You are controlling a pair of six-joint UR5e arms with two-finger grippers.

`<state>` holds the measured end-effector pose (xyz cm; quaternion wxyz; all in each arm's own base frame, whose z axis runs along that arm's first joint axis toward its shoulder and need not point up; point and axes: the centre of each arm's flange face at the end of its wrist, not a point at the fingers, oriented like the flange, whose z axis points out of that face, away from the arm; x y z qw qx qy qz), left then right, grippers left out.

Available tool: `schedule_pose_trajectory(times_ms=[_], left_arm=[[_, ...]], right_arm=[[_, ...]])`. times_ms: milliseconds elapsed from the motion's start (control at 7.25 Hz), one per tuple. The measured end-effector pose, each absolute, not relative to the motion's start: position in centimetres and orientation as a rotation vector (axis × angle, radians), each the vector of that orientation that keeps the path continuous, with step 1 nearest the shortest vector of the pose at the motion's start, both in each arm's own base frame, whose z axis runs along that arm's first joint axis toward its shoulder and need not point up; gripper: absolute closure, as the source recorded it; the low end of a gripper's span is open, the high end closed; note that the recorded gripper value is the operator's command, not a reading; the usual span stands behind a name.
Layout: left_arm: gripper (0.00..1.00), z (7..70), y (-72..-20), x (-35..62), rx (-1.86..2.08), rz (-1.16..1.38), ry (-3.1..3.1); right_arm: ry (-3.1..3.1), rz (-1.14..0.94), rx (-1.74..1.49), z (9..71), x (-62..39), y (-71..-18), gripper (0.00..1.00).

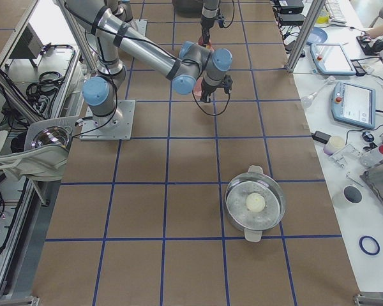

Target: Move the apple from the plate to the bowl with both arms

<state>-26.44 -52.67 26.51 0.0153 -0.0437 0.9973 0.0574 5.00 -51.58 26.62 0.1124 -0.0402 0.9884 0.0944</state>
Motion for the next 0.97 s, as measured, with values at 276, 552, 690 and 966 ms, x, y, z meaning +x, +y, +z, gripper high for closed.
schedule_pose_trajectory(times_ms=[276,552,690,966], left_arm=[[1.0,26.8,-52.9,-26.6,-0.169,0.187,3.106],[1.0,27.0,-52.9,-27.0,-0.304,0.186,3.109],[1.0,27.1,-52.9,-27.1,-0.342,0.185,3.119],[1.0,27.3,-52.9,-27.7,-0.34,0.175,3.122]], right_arm=[[2.922,0.269,-0.211,25.2,13.3,-50.5,1.0],[2.924,0.233,-0.192,22.4,16.3,-49.1,1.0],[2.92,0.235,-0.183,21.4,16.7,-48.6,1.0],[2.922,0.251,-0.161,20.9,17.8,-47.8,0.93]])
